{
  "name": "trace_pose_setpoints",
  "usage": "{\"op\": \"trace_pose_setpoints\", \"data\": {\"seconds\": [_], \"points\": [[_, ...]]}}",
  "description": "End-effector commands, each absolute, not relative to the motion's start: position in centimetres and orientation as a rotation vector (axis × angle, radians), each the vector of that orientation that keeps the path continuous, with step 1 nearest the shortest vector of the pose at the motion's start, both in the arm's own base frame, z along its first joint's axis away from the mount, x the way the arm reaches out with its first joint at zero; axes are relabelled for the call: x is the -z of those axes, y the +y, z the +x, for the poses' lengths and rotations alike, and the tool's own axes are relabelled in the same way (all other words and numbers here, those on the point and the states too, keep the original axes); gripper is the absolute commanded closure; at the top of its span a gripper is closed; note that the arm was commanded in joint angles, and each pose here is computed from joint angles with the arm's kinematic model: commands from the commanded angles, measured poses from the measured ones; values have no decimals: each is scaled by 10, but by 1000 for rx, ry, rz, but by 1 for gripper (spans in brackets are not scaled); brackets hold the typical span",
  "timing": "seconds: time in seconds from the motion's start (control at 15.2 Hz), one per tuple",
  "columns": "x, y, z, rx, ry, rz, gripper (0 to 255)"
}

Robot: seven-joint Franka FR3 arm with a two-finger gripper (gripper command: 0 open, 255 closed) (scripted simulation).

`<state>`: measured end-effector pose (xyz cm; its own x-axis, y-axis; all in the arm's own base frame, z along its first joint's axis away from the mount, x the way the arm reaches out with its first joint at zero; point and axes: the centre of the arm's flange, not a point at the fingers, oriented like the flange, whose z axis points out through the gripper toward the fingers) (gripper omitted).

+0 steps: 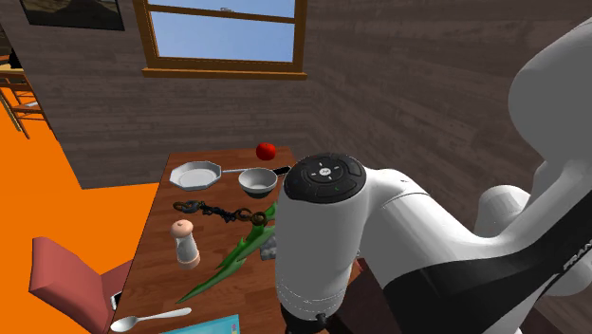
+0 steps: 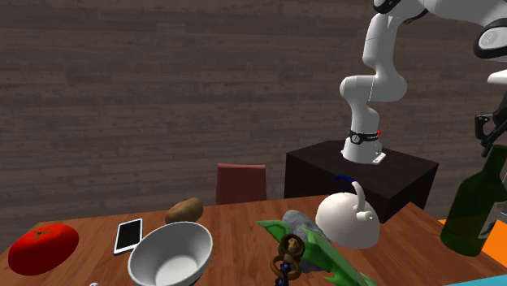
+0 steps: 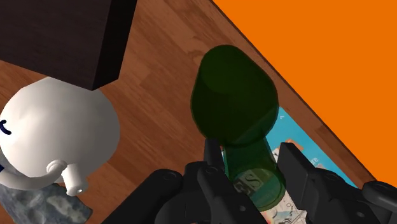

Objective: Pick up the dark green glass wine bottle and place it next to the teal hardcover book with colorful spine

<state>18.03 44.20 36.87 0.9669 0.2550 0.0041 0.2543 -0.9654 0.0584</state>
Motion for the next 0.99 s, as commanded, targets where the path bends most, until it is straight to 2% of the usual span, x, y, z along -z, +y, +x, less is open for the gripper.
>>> {"op": "trace_pose_setpoints", "data": {"seconds": [0.0, 0.4, 0.46, 0.79, 0.92], "points": [[-363, 442, 180, -19, 397, 3059, 255], [-363, 442, 180, -19, 397, 3059, 255], [-363, 442, 180, -19, 397, 3059, 0], [-363, 442, 180, -19, 397, 3059, 0], [-390, 443, 180, -19, 397, 3059, 0]]}}
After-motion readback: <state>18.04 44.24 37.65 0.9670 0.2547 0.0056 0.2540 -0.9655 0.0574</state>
